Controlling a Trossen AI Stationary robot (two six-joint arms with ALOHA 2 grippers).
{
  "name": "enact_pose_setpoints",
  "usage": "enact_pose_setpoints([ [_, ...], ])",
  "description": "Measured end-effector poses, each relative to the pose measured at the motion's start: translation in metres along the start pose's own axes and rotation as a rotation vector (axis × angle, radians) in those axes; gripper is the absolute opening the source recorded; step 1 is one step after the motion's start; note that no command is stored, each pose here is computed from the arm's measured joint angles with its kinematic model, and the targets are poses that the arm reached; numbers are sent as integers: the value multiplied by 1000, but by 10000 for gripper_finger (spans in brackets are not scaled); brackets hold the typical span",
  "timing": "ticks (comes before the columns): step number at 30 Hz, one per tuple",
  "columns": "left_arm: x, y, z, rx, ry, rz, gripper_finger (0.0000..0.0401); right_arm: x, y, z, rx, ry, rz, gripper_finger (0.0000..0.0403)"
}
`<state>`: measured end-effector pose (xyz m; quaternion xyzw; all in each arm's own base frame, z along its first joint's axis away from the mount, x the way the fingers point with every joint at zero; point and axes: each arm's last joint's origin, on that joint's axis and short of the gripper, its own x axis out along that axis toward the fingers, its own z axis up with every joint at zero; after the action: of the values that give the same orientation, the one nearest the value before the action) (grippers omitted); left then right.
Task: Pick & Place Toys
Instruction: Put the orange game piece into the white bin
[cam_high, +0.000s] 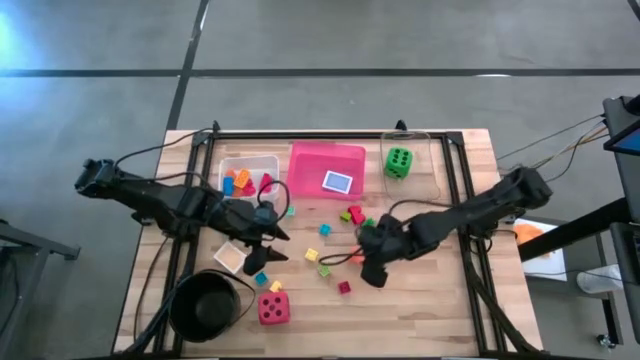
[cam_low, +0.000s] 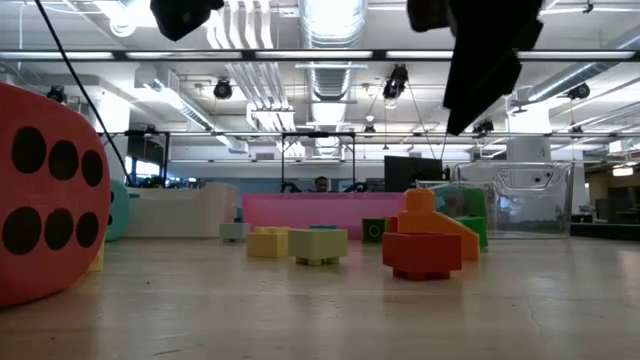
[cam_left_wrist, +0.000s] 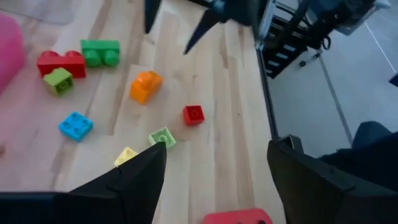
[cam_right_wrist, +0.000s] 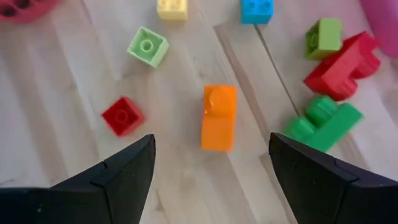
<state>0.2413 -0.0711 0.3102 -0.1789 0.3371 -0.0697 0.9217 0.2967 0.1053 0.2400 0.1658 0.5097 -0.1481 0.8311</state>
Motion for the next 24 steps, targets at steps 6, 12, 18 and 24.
enact_pose_setpoints([
  [6, 0, -11, -6, 30, 9, -10, 279, 22, 12, 5, -16, -6, -9, 306],
  [12, 0, -17, -13, 57, 24, 23, 279, 45, 15, 3, -29, -7, -71, 306],
  [18, 0, -20, -15, 84, 27, 18, 279, 64, 13, 2, -51, 4, -128, 306],
  [24, 0, -20, -16, 96, 29, 17, 279, 69, 12, 1, -63, 12, -136, 306],
])
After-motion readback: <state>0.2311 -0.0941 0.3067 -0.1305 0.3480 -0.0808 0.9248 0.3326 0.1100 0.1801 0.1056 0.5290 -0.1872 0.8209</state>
